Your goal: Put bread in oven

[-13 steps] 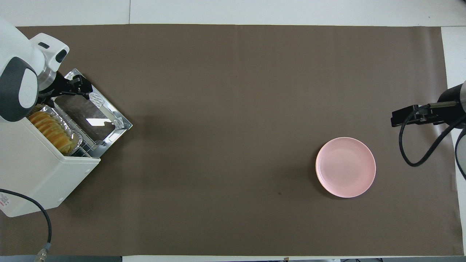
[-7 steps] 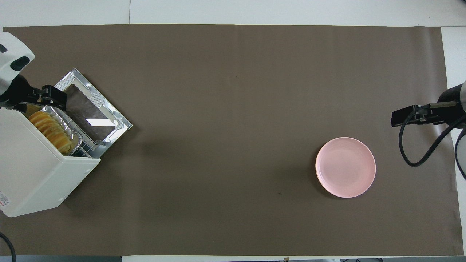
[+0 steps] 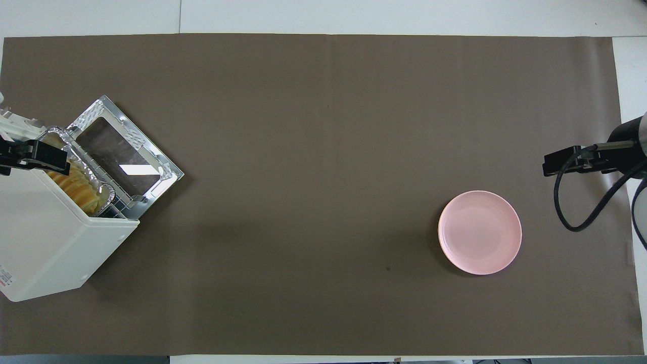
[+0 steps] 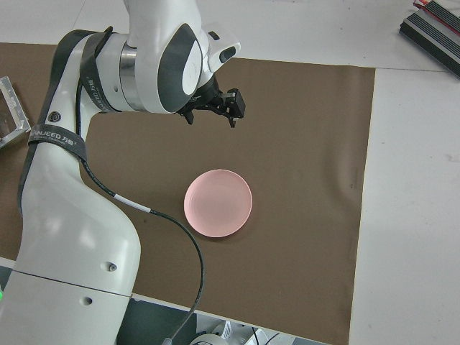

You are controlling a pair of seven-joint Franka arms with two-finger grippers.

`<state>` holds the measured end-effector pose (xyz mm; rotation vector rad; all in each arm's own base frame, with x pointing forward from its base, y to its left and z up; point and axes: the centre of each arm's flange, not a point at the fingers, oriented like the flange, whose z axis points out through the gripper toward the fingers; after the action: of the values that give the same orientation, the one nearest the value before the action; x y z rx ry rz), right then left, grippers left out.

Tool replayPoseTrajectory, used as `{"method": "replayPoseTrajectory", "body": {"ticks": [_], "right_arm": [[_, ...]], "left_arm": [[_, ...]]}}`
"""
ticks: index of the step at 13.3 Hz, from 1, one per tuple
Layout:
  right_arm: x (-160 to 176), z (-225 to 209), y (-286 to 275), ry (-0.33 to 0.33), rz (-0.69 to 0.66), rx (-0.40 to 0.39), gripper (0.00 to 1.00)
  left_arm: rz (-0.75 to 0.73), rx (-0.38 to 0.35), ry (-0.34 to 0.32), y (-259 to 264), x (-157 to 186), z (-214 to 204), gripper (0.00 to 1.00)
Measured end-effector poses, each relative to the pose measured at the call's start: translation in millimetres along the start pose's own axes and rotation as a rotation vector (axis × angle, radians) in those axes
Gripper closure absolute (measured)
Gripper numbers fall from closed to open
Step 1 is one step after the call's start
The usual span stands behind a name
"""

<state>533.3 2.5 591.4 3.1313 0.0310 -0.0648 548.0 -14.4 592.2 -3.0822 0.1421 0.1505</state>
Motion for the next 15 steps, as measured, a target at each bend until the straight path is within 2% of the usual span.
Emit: {"method": "replayPoseTrajectory", "body": {"ticks": [3,7,15], "right_arm": [[0.0,0.0,0.0,0.0,0.0,0.0,0.0],[0.0,0.0,0.0,0.0,0.0,0.0,0.0],[0.0,0.0,0.0,0.0,0.0,0.0,0.0]], "left_arm": [[0.06,-0.002,0.004,32.7,0.7,-2.2,0.0],[0.076,-0.053,0.031,29.2,-14.1,-15.6,0.0],[0.128,-0.057,0.05,29.9,-18.2,-16.0,0.0]]}}
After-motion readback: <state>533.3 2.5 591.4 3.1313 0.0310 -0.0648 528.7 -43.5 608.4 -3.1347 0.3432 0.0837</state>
